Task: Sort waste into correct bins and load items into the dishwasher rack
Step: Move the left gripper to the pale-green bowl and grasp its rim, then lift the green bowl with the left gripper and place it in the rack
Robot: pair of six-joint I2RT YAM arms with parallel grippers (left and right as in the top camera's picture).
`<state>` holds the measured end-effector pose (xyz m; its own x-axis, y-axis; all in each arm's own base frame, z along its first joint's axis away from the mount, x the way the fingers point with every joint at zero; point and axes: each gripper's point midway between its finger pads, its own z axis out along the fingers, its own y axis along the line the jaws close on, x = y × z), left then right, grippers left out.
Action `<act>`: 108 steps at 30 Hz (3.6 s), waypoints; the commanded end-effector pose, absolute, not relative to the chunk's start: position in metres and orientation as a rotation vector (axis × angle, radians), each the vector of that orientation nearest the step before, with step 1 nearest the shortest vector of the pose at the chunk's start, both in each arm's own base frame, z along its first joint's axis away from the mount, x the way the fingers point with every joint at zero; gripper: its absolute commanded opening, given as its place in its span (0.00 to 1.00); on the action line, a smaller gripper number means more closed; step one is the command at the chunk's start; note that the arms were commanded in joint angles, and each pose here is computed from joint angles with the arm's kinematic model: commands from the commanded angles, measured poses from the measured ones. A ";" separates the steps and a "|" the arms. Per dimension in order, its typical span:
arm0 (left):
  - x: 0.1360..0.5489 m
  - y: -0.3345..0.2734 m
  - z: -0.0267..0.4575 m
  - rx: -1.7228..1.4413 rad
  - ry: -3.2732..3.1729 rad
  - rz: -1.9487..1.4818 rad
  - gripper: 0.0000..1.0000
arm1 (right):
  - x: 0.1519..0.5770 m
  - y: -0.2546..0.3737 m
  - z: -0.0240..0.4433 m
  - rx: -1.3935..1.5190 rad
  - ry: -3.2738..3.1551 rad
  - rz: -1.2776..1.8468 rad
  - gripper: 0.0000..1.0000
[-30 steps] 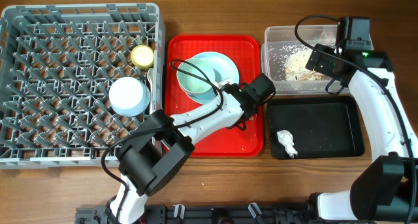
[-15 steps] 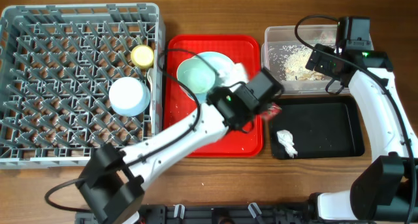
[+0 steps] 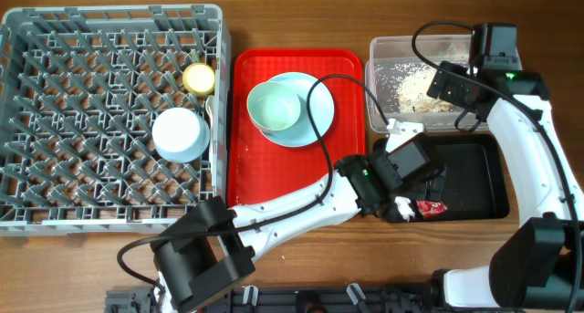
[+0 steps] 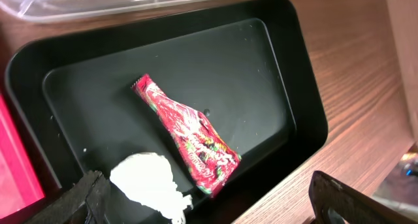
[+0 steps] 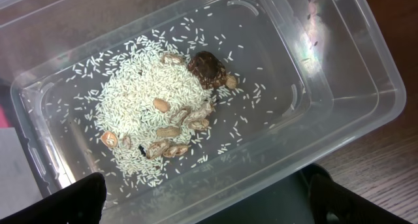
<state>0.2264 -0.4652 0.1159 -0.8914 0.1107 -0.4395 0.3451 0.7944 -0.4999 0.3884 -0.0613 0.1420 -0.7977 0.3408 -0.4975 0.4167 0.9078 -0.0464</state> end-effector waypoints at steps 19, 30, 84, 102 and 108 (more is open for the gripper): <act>0.396 -0.181 0.163 -0.273 2.569 -0.267 0.45 | 0.391 -0.066 0.142 0.571 2.566 -0.232 1.00; 0.406 -0.140 0.082 -0.429 2.714 -0.012 0.44 | 0.391 -0.066 0.142 0.571 2.566 -0.232 1.00; 0.410 -0.142 0.031 -0.227 2.883 -0.099 0.14 | 0.391 -0.066 0.142 0.571 2.567 -0.232 1.00; 0.427 -0.160 0.113 -0.187 2.696 -0.228 0.04 | 0.391 -0.065 0.142 0.571 2.567 -0.229 1.00; 0.443 -0.058 0.243 -0.420 2.246 0.205 0.04 | 0.391 -0.065 0.142 0.571 2.567 -0.229 1.00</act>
